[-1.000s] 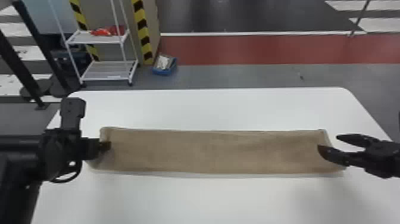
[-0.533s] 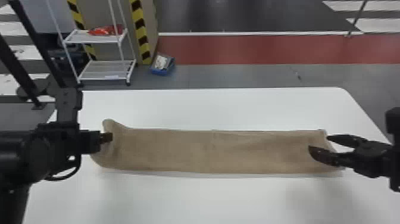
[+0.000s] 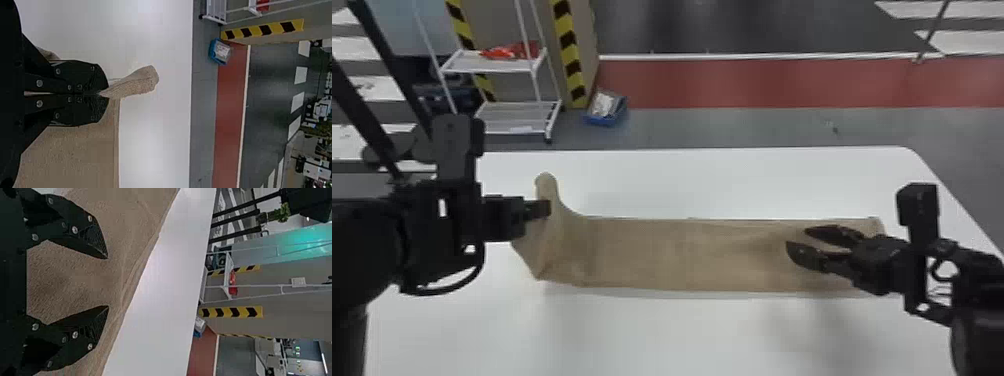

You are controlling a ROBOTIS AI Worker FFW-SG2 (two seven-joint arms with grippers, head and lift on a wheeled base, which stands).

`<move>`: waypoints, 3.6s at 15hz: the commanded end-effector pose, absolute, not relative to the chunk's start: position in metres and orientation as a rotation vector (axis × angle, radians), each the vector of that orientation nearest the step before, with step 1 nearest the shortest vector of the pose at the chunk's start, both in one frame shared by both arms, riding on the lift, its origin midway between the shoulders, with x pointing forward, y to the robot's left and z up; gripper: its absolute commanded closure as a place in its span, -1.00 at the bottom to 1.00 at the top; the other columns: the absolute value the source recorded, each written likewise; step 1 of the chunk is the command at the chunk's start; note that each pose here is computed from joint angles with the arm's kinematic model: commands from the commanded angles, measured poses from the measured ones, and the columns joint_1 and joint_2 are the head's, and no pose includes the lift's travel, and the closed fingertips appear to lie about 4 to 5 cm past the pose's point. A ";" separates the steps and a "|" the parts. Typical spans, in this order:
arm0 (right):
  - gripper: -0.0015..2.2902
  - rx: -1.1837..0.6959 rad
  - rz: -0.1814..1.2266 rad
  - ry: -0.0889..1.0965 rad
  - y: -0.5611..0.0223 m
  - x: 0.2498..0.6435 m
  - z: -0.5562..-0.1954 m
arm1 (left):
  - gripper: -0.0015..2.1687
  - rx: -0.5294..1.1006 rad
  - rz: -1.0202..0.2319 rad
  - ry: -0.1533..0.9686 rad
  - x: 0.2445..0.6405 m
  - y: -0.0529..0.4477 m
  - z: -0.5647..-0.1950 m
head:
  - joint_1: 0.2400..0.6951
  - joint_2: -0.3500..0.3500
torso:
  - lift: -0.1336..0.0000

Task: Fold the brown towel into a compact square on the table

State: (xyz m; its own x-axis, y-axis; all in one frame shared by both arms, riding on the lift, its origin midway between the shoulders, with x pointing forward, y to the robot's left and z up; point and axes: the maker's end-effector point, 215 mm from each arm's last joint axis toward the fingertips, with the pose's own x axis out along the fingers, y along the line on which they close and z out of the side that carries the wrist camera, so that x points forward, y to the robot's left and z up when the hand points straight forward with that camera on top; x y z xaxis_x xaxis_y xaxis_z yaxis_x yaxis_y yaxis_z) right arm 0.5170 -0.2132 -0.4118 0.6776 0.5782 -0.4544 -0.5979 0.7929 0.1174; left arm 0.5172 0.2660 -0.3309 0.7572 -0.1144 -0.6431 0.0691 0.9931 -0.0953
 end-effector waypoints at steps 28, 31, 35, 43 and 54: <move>-0.07 -0.017 0.832 0.251 -0.061 0.548 -0.389 | 0.65 -0.458 -0.416 0.527 0.543 0.244 -0.214 | 0.95 0.69 | -0.92; -0.22 -0.069 0.718 0.237 -0.141 0.569 -0.384 | 0.65 -0.463 -0.420 0.521 0.544 0.244 -0.214 | 0.91 0.49 | -0.92; -0.22 -0.095 0.649 0.283 -0.206 0.572 -0.399 | 0.65 -0.477 -0.407 0.476 0.556 0.251 -0.204 | 0.88 0.21 | -0.92; -0.22 -0.088 0.623 0.330 -0.236 0.565 -0.424 | 0.65 -0.536 -0.402 0.397 0.581 0.254 -0.197 | 0.88 0.04 | -0.92; -0.22 -0.113 0.676 0.425 -0.214 0.552 -0.457 | 0.65 -0.531 -0.412 0.425 0.568 0.250 -0.215 | 0.97 0.09 | -0.92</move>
State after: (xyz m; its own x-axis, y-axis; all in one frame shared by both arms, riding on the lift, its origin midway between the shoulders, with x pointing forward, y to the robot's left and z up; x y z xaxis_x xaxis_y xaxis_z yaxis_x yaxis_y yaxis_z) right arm 0.5589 -0.2161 -0.4474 0.7108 0.5805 -0.3972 -0.6234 0.7814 0.0264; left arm 0.5690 0.2499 -0.2139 0.8343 -0.4771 -0.2762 0.2636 0.7853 -0.5601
